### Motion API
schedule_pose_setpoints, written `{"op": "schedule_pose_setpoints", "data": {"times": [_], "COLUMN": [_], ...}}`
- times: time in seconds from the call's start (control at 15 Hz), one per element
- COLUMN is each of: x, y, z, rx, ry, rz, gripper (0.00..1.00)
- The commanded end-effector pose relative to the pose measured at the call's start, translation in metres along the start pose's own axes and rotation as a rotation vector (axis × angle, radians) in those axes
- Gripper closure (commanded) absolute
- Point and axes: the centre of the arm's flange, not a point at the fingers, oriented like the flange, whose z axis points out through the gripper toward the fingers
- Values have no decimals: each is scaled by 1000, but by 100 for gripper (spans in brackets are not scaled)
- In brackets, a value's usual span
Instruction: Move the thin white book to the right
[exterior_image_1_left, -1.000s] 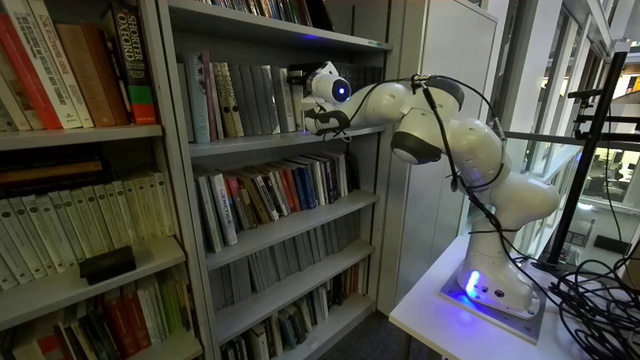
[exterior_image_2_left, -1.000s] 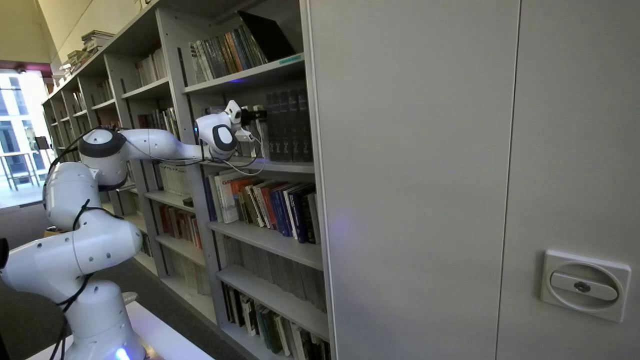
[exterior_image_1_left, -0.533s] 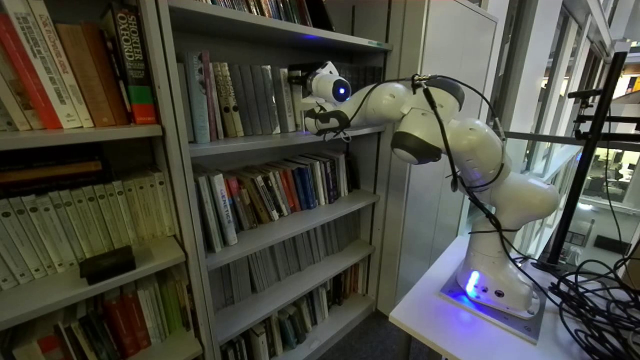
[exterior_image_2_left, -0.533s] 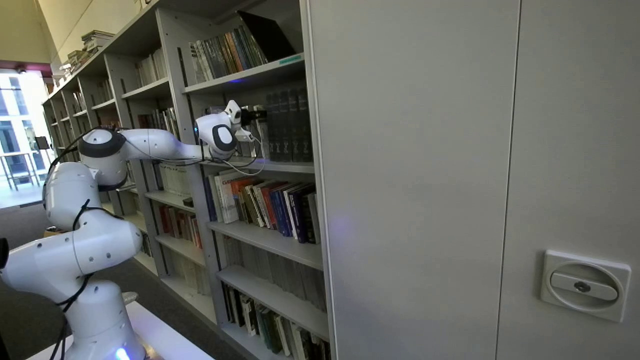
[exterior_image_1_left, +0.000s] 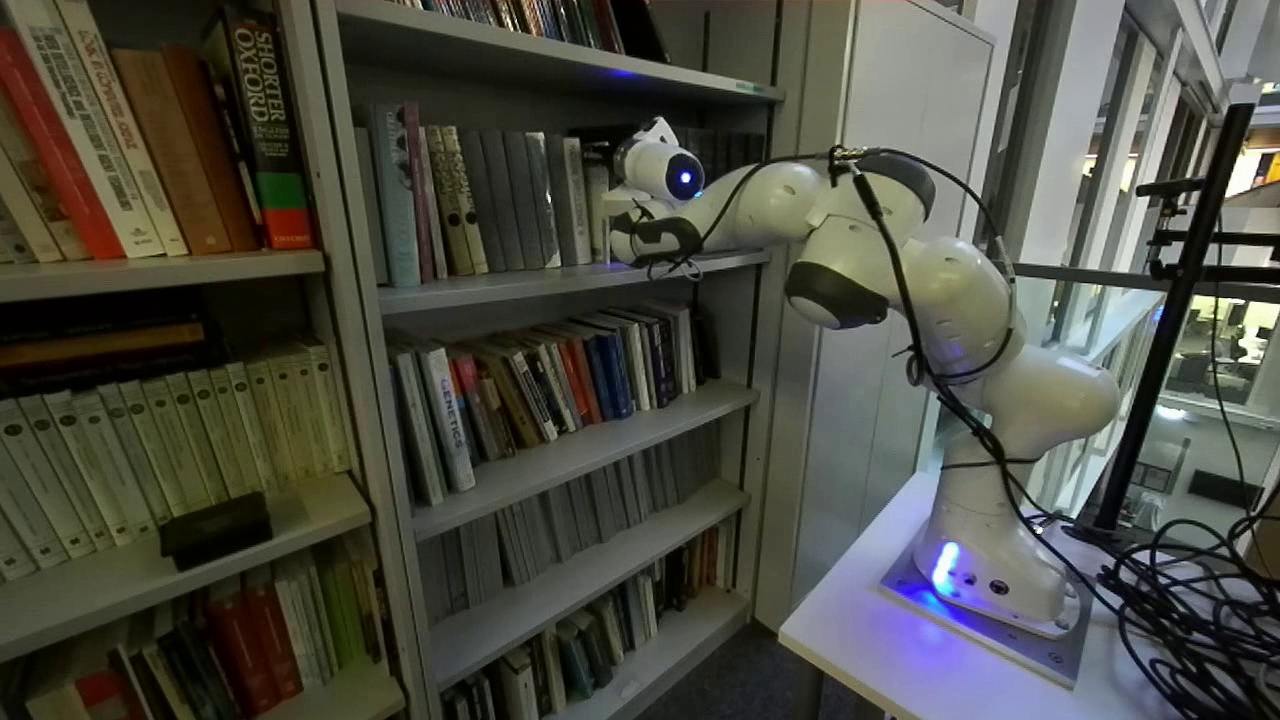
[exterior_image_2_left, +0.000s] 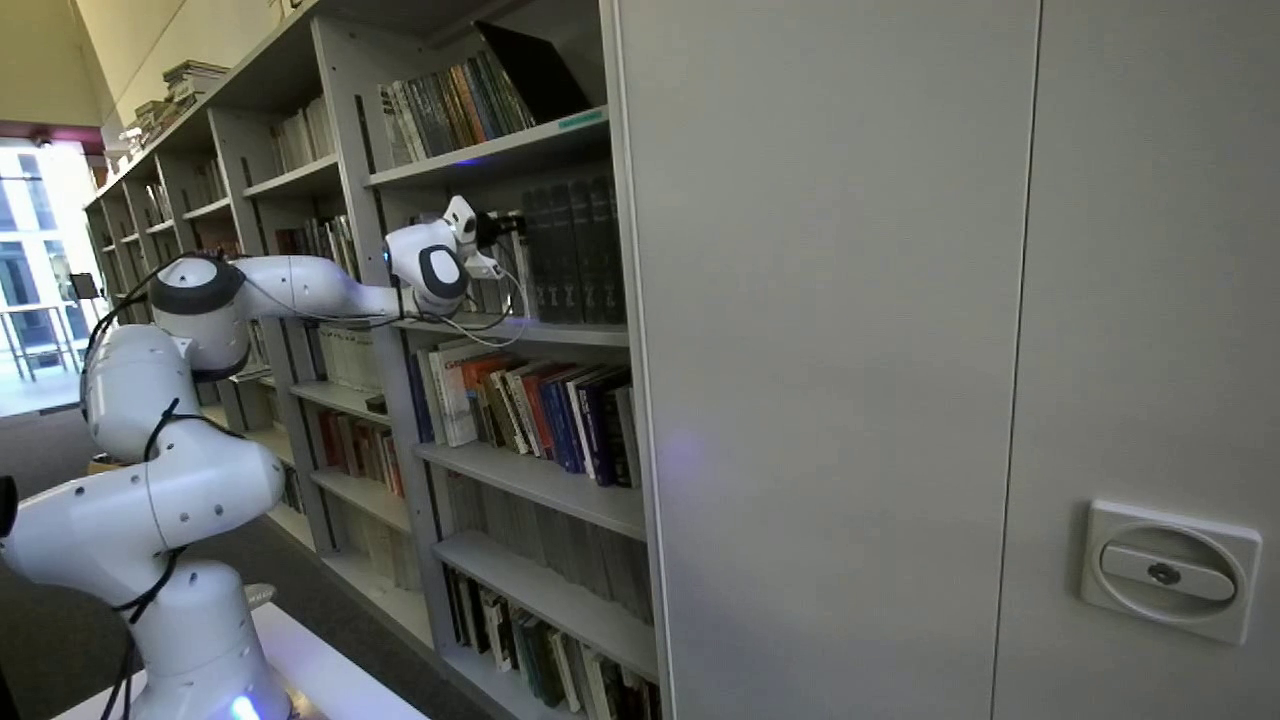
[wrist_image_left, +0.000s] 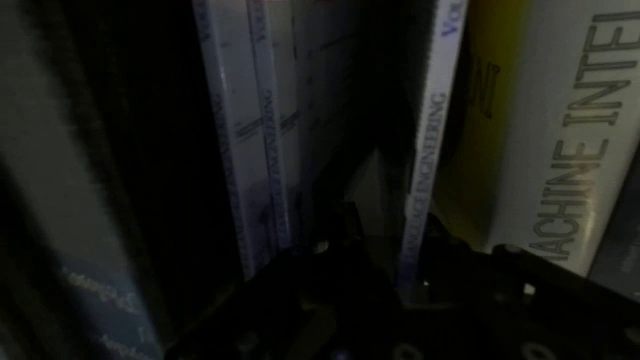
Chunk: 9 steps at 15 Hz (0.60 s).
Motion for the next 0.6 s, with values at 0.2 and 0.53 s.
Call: {"op": "schedule_pose_setpoints", "data": {"times": [0.2, 0.53], "x": [3, 5], "y": [22, 24], "z": [-37, -55], "rx": [1, -5], "ry": [-10, -14], "rz": [20, 24], "gripper": [99, 98]}}
